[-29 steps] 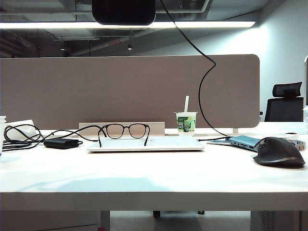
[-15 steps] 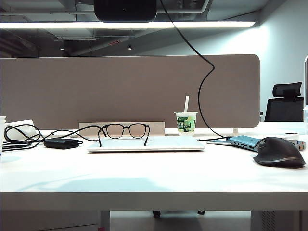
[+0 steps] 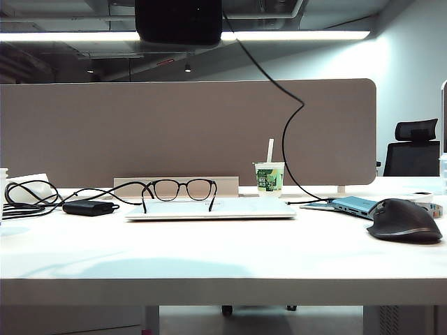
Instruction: Pick up the black phone, pick up the charger plug, insert the charger plug into the phone's charging port, and finally place the connected phone back on the desk.
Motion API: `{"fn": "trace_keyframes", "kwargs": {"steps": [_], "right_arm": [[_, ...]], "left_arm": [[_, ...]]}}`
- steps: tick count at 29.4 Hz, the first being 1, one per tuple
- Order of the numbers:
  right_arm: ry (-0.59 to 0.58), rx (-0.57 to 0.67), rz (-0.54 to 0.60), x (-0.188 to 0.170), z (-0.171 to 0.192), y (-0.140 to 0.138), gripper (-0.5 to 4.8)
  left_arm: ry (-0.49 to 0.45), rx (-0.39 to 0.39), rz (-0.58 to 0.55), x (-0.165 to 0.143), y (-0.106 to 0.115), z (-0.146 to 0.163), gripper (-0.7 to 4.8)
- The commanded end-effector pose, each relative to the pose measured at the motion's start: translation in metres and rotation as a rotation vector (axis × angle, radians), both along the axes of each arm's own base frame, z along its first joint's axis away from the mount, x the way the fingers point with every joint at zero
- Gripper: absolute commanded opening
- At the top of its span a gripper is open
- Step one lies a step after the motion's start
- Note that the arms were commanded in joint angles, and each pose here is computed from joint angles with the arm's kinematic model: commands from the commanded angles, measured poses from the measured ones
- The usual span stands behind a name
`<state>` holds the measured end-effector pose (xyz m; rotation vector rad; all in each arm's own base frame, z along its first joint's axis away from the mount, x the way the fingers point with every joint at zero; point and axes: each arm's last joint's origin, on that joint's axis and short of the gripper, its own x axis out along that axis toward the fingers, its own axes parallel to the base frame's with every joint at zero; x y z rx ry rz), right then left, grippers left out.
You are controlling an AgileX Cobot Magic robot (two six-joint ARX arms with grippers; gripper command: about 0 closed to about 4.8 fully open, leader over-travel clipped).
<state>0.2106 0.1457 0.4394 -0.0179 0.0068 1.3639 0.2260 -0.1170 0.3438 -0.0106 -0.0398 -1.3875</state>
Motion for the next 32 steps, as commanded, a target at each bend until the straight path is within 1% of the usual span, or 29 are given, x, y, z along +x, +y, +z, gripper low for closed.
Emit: {"fn": "trace_keyframes", "kwargs": {"steps": [1, 4, 5, 7, 8, 10, 11, 13, 14, 17, 18, 21, 23, 27, 32], "right_arm": [[0.013, -0.009, -0.024, 0.000, -0.001, 0.000, 1.49], [0.059, -0.037, -0.041, 0.000, -0.005, -0.001, 1.48], [0.076, -0.048, -0.044, 0.000, -0.007, -0.001, 1.46], [0.116, -0.077, -0.090, 0.001, -0.012, -0.001, 1.31], [0.140, -0.097, -0.128, 0.001, -0.014, -0.002, 1.11], [0.178, -0.129, -0.162, 0.001, -0.019, -0.003, 0.81], [0.199, -0.148, -0.177, 0.001, -0.022, -0.003, 0.61], [0.223, -0.181, -0.205, 0.001, -0.026, -0.004, 0.01], [0.231, -0.197, -0.216, 0.001, -0.028, -0.004, -0.06], [0.242, -0.247, -0.244, 0.000, -0.033, -0.006, -0.06], [0.244, -0.264, -0.262, 0.000, -0.034, -0.006, -0.06], [0.256, -0.304, -0.361, 0.001, -0.037, -0.008, -0.06], [0.262, -0.327, -0.407, 0.002, -0.039, -0.009, -0.06], [0.278, -0.344, -0.414, 0.001, -0.041, -0.010, -0.06], [0.281, -0.346, -0.414, 0.001, -0.041, -0.010, -0.06]], "left_arm": [[-0.031, -0.010, -0.004, -0.002, 0.000, 0.005, -0.06], [0.003, 0.002, 0.026, -0.001, 0.001, 0.002, -0.06], [0.023, 0.008, 0.064, 0.000, 0.001, 0.001, -0.06], [0.061, 0.022, 0.139, 0.003, 0.001, -0.003, -0.06], [0.086, 0.034, 0.189, 0.004, 0.002, -0.005, -0.06], [0.130, 0.057, 0.262, 0.007, 0.002, -0.011, -0.06], [0.149, 0.065, 0.268, 0.009, 0.002, -0.013, -0.06], [0.186, 0.078, 0.268, 0.013, 0.000, -0.019, -0.06], [0.210, 0.080, 0.271, 0.014, -0.001, -0.022, -0.06], [0.296, 0.078, 0.290, 0.022, -0.003, -0.030, -0.06], [0.338, 0.077, 0.290, 0.025, -0.005, -0.035, -0.06], [0.441, 0.077, 0.307, 0.034, -0.008, -0.047, -0.06], [0.488, 0.079, 0.340, 0.039, -0.010, -0.054, -0.06], [0.578, 0.073, 0.410, 0.053, -0.013, -0.071, -0.06], [0.711, 0.004, 0.437, 0.070, -0.020, -0.090, -0.06]]}}
